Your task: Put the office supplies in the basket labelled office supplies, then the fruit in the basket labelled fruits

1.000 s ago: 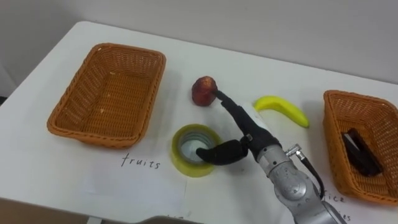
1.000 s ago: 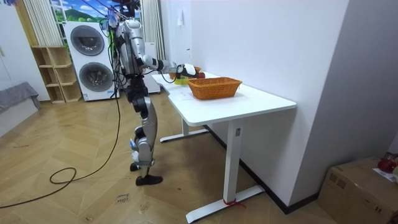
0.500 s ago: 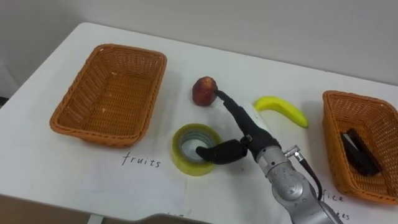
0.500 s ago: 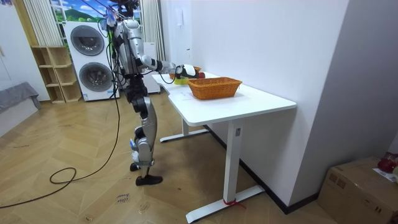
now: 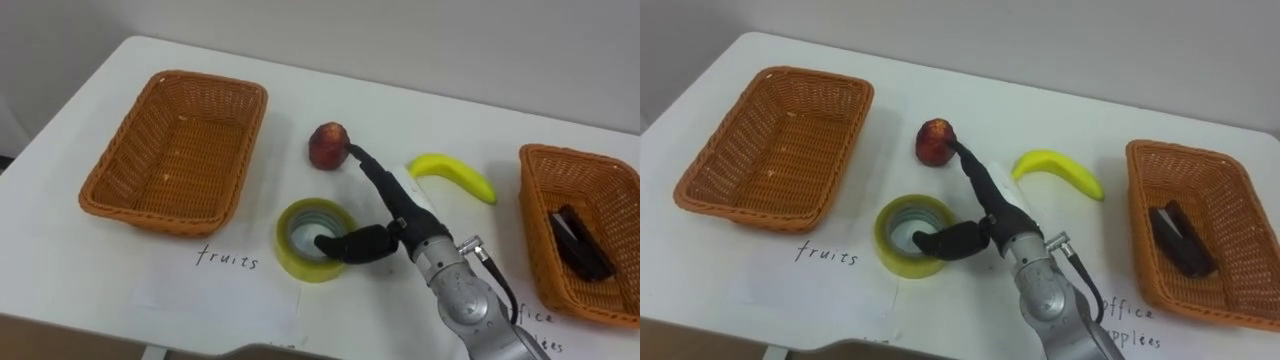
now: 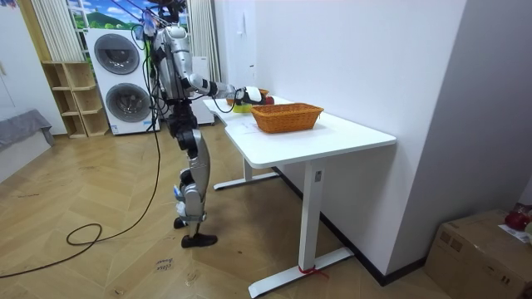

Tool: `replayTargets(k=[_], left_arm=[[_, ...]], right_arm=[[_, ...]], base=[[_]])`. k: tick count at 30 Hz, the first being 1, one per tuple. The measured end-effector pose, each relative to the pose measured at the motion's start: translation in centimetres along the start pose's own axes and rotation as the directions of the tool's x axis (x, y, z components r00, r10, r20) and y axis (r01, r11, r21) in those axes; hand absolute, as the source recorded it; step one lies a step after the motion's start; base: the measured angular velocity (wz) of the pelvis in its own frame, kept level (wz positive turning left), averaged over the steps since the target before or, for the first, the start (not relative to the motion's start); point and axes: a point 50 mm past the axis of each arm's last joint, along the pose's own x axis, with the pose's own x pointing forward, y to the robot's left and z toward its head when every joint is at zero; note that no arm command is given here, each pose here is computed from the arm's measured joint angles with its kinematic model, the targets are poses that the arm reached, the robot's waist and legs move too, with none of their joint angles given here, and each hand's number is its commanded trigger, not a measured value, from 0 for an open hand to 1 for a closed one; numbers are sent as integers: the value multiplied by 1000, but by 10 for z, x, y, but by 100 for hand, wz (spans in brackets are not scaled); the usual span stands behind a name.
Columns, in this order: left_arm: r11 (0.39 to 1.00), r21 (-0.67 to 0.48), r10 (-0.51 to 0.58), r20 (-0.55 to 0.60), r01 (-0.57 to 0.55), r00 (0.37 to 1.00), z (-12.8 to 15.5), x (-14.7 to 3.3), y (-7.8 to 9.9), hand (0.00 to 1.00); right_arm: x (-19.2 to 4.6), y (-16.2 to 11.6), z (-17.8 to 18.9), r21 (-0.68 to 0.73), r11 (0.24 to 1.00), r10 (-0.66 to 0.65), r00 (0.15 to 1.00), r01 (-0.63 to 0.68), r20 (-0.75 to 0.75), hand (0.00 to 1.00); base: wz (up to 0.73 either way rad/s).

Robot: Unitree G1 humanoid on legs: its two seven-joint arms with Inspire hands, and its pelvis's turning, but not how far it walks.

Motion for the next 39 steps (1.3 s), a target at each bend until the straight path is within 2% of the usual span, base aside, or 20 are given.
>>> replayTargets(k=[21,39], left_arm=[[1000,-7,-14,-8,14,1000,3,1,3,0],[1000,-10,-1,9,1,1000,5,4,11,0]], right_arm=[[0,-4,-5,61,995,88,995,-85,-49,0],[1,-13,0,16,968,250,967,-249,-50,0]], base=[[2],[0]])
